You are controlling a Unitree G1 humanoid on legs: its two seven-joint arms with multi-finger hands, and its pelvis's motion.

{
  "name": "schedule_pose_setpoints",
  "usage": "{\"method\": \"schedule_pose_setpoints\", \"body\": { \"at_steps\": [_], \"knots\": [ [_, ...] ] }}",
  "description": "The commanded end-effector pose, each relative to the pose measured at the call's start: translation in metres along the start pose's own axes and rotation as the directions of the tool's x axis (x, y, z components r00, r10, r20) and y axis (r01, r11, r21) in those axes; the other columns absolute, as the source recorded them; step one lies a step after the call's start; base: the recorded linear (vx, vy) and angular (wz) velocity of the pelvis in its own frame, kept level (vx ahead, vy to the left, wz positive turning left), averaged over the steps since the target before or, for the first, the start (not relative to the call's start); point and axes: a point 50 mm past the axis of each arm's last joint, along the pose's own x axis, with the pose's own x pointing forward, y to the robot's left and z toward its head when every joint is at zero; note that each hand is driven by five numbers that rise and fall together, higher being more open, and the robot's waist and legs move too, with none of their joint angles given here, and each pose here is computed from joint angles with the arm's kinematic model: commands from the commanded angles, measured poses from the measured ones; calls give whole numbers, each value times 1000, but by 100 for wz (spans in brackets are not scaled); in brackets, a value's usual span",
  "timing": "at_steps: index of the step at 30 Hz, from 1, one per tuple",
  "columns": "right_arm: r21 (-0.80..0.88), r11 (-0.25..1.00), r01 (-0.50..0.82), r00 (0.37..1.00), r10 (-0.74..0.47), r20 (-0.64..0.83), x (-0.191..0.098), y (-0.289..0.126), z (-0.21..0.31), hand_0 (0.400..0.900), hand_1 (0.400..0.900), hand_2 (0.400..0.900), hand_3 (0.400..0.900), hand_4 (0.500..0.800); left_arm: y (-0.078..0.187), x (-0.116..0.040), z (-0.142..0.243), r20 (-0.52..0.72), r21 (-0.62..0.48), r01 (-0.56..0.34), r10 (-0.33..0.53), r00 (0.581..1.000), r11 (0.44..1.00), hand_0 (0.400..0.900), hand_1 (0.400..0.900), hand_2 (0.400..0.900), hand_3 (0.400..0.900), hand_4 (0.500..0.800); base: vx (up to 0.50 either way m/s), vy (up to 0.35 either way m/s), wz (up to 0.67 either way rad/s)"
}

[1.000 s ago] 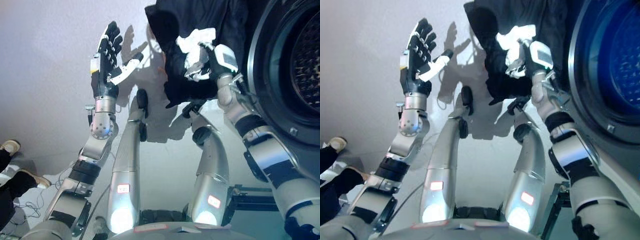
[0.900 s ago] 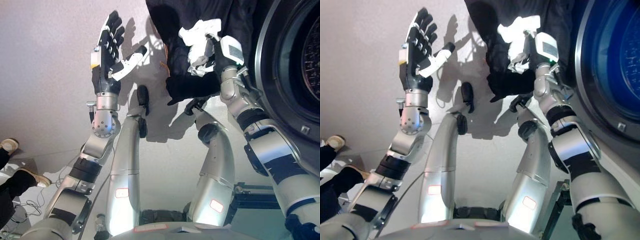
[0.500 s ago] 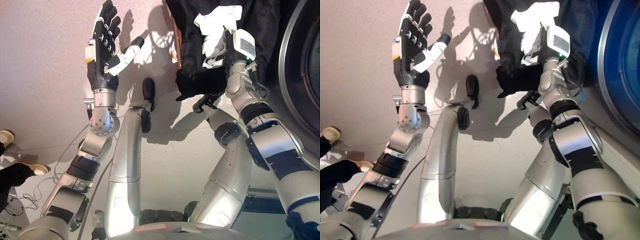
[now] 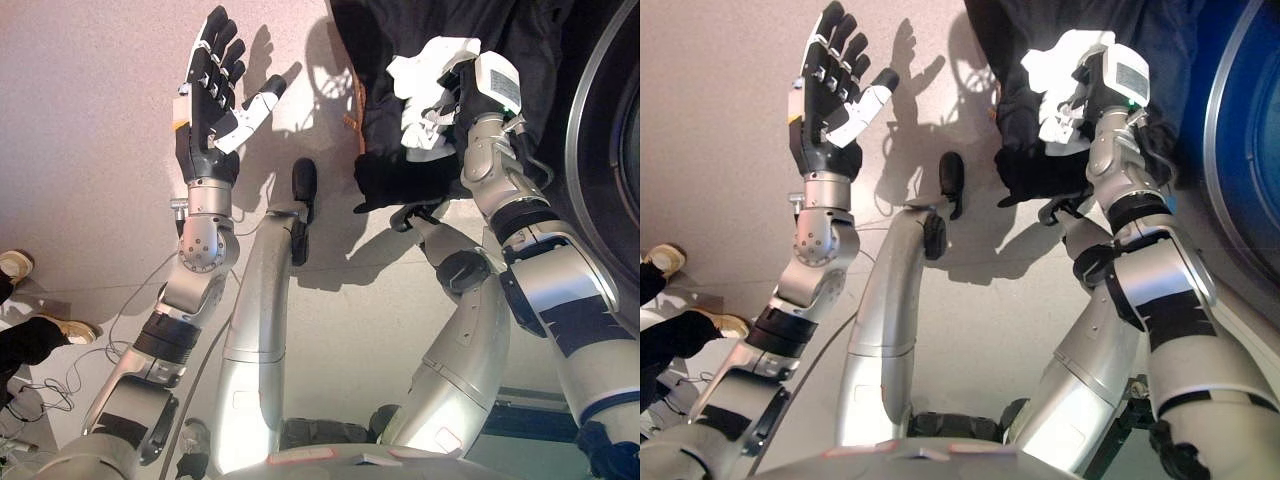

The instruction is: Put the clothes in the basket into the washing machine.

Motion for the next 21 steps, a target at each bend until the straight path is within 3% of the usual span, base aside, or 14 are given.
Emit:
{"method": "schedule_pose_setpoints", "body": {
  "at_steps": [1,3,4,6,9,11,16,20,21],
  "knots": [
    [-32,980,-196,981,196,-19,-41,69,-22,400,400,400,400,500,7,-16,22,140,-94,-67,79,987,993,900,900,900,900,800,-5,9,-9],
    [-7,991,-132,991,132,26,-36,57,-16,400,400,400,400,500,11,-17,24,151,-85,-86,98,984,993,900,900,900,900,800,-10,34,-22],
    [42,999,-28,987,21,161,-28,30,6,400,400,400,400,500,21,-17,29,176,-50,-128,135,975,991,900,900,900,900,800,-17,55,-40],
    [94,992,78,948,-103,300,-31,-1,26,400,400,400,400,500,31,-20,31,189,-21,-175,175,966,984,900,900,900,900,800,-22,48,-36],
    [152,977,149,921,-193,337,-40,-21,25,400,400,400,400,500,33,-22,30,187,-10,-197,195,963,980,900,900,900,900,800,-14,38,-16],
    [252,935,248,862,-332,382,-55,-48,28,400,400,400,400,500,38,-24,30,186,6,-226,221,957,974,900,900,900,900,800,6,18,-12],
    [370,882,292,841,-421,340,-75,-58,16,400,400,400,400,500,40,-29,27,169,36,-236,227,959,971,900,900,900,900,800,15,-1,-5],
    [576,751,323,843,-505,185,-87,-55,5,400,400,400,400,500,44,-32,26,163,48,-260,249,955,965,900,900,900,900,800,9,3,-4],
    [690,627,362,837,-544,56,-87,-52,0,400,400,400,400,500,47,-33,24,156,43,-286,276,948,957,900,900,900,900,800,3,36,-12]
  ]
}}
